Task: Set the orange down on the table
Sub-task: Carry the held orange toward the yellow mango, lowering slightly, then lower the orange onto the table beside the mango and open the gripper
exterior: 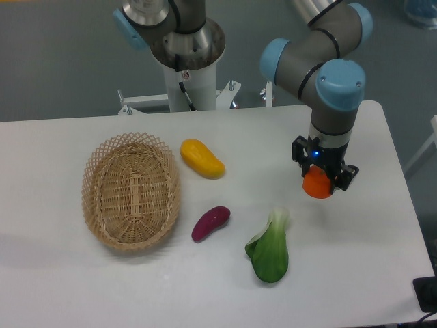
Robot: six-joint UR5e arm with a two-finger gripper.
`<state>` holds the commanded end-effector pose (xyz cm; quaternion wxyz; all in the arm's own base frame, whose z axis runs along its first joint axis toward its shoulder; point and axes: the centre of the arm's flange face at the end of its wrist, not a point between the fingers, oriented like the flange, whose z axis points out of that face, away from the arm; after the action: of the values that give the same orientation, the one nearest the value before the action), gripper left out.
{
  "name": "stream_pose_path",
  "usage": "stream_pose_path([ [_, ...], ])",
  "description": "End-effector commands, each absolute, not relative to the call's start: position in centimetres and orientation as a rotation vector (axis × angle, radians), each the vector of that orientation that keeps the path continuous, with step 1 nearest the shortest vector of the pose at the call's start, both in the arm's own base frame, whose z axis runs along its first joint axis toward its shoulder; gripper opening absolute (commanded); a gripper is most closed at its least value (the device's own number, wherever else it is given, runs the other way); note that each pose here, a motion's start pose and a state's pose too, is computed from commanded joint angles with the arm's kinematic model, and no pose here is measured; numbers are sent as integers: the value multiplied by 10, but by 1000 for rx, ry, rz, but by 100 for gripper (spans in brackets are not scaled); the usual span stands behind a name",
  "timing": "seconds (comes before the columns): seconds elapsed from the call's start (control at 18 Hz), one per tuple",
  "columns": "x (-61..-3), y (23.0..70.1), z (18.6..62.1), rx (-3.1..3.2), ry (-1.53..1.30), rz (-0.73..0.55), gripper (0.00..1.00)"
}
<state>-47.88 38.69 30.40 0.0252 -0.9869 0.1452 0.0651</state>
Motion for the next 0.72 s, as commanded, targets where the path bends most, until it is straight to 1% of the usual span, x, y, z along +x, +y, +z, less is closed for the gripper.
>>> stream_pose_path([
  [0.39,-463,382,291,-3065,431,151,38],
  [0.72,-437,372,268,-3079,450,68,39],
])
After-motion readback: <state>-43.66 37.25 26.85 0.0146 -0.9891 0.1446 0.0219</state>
